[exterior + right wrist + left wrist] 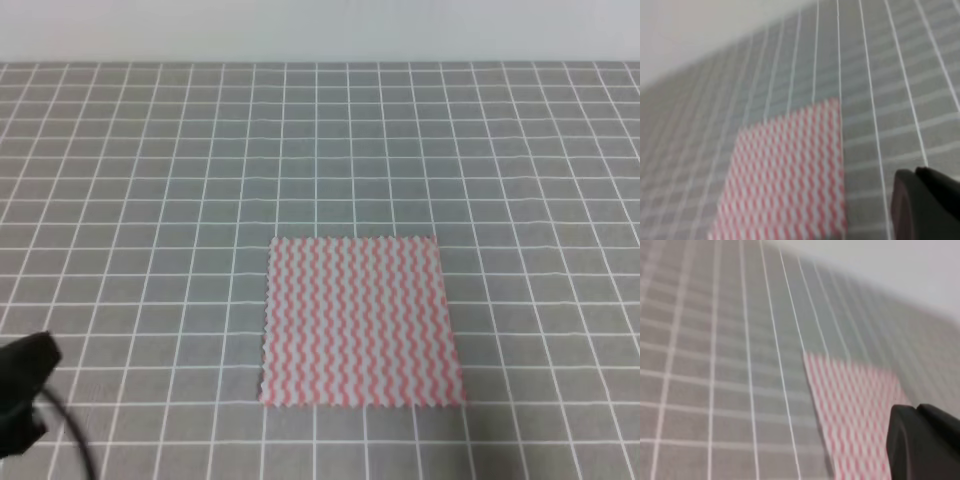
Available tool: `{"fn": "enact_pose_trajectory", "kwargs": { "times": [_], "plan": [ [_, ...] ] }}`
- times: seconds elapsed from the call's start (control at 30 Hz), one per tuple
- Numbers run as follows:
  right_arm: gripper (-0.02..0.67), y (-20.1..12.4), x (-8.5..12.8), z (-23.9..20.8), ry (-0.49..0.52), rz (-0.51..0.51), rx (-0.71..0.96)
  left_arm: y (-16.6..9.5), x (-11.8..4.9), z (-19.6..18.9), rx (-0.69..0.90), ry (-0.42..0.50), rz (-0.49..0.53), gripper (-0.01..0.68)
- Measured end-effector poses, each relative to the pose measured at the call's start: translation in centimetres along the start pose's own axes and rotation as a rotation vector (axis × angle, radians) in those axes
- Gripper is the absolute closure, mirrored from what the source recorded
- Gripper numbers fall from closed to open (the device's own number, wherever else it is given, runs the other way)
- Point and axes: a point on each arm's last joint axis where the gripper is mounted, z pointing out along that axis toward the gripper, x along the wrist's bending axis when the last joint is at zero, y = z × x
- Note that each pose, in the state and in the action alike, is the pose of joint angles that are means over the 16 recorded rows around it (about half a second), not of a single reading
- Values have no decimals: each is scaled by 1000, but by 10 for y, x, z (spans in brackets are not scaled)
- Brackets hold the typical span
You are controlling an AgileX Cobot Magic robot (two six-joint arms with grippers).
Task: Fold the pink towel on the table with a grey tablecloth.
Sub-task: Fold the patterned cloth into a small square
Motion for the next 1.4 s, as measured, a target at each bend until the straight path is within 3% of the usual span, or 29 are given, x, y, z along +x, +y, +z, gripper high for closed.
{"fn": "enact_pose_trajectory", "kwargs": {
  "times": [0.33, 0.57, 0.8, 1.1, 1.4],
  "plan": [
    [666, 9, 3, 23, -77, -66, 246, 24, -7, 43, 265, -29, 169, 676],
    [666, 7, 1, 37, -81, -40, 336, 18, -11, 72, 336, -60, 238, 676],
    [665, 8, 6, 55, -31, -3, 418, 6, -31, 102, 389, -126, 299, 676],
    [666, 8, 28, 87, 61, -23, 516, -10, -58, 135, 460, -187, 336, 677],
    [662, -7, 50, 129, 67, -105, 631, -18, -64, 146, 511, -200, 327, 675]
  ]
}}
